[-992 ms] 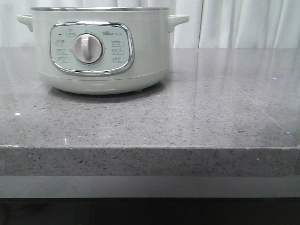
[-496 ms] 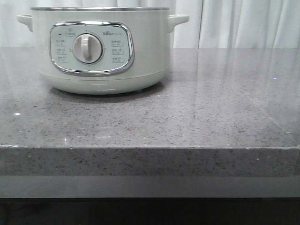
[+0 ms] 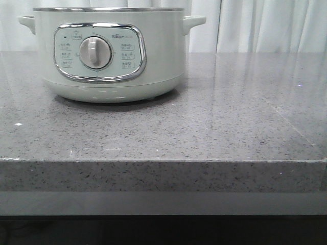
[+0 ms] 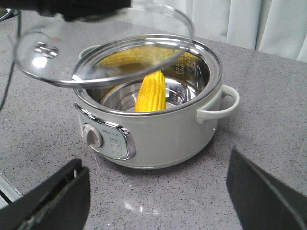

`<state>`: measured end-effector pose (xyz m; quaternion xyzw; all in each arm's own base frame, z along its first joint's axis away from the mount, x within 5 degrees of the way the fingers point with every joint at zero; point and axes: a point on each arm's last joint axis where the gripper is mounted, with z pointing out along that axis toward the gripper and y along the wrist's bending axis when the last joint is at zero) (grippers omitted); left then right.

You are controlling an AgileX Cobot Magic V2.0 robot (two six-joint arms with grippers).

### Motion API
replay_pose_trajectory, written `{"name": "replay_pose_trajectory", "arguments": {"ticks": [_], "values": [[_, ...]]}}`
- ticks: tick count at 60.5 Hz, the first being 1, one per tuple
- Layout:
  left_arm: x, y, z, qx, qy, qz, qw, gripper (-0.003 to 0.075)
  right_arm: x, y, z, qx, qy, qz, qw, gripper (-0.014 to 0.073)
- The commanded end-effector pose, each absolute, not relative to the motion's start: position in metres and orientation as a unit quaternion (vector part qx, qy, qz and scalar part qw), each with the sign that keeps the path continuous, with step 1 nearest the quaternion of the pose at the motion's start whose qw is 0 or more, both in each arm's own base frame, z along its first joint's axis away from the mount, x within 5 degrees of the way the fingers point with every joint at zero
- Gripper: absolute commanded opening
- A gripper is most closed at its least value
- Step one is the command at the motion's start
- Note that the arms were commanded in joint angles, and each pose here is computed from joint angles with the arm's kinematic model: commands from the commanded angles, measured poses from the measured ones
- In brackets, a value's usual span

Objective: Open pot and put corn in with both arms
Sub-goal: 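Lower the held glass lid back onto the pot with the left gripper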

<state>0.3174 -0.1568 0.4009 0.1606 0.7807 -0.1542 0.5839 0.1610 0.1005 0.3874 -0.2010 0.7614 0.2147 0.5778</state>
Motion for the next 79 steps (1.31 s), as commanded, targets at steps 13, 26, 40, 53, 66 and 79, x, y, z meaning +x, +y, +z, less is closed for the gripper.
{"name": "replay_pose_trajectory", "arguments": {"ticks": [13, 26, 40, 53, 66, 79], "values": [[0.347, -0.176, 0.413, 0.146, 0.699, -0.182, 0.676, 0.0153, 0.159, 0.097, 0.406, -0.184, 0.728, 0.222, 0.622, 0.0597], [0.356, -0.181, 0.400, 0.148, 0.708, -0.180, 0.667, 0.0153, 0.159, 0.097, 0.406, -0.184, 0.728, 0.222, 0.622, 0.0597], [0.356, -0.181, 0.398, 0.149, 0.713, -0.179, 0.661, 0.0153, 0.159, 0.097, 0.405, -0.184, 0.728, 0.222, 0.621, 0.0597], [0.356, -0.181, 0.395, 0.152, 0.725, -0.175, 0.649, 0.0287, 0.159, 0.097, 0.405, -0.184, 0.728, 0.222, 0.621, 0.0597], [0.345, -0.174, 0.406, 0.153, 0.732, -0.173, 0.641, 0.0440, 0.159, 0.097, 0.405, -0.184, 0.728, 0.222, 0.621, 0.0597], [0.299, -0.149, 0.448, 0.178, 0.736, -0.138, 0.638, 0.0440, 0.159, 0.097, 0.405, -0.184, 0.728, 0.222, 0.621, 0.0597]]}}
